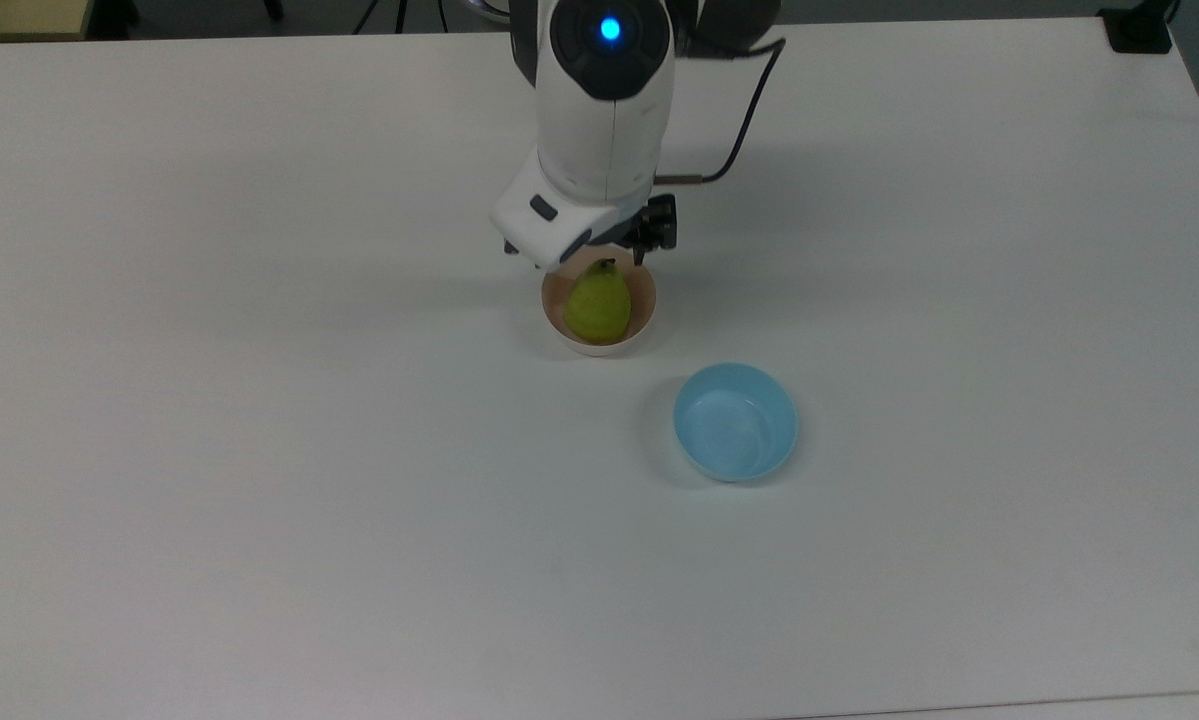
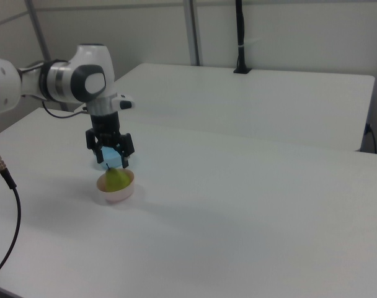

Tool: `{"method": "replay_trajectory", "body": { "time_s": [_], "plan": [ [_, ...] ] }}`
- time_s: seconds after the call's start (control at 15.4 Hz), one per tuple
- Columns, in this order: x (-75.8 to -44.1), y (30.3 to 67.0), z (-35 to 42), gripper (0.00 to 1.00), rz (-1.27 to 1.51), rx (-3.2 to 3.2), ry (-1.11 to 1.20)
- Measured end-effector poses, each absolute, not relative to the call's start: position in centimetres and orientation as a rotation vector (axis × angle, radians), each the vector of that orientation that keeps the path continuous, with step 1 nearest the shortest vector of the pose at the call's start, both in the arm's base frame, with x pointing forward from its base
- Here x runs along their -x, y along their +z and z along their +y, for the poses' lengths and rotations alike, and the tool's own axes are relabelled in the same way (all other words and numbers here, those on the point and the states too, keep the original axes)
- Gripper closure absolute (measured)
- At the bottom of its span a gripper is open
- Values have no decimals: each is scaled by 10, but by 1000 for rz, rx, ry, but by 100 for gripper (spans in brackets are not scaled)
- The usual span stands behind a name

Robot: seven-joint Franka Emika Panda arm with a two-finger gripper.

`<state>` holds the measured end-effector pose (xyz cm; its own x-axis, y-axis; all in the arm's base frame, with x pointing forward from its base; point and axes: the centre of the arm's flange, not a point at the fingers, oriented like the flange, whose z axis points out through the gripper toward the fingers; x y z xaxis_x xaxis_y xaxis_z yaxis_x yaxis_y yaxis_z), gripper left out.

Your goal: Pick up a pear from the bowl

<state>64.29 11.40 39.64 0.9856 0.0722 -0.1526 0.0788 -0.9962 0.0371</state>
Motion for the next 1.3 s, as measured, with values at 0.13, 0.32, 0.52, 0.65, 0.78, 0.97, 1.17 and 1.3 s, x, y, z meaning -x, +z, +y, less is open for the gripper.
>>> {"method": "replay_trajectory", "body": {
  "time_s": [0.13,0.32,0.52,0.65,0.78,0.97,1.17,1.3],
  "plan": [
    [-647,379,117,0,124,-3079,-234],
    [-649,355,125,0,141,-3063,-270],
    [-649,341,131,1,156,-3053,-286],
    [-651,332,136,4,169,-3049,-274],
    [-651,326,140,23,178,-3046,-268],
    [-652,329,140,31,178,-3048,-259],
    [-654,358,136,31,170,-3067,-195],
    [-649,392,129,31,184,-3082,-182]
  ]
}}
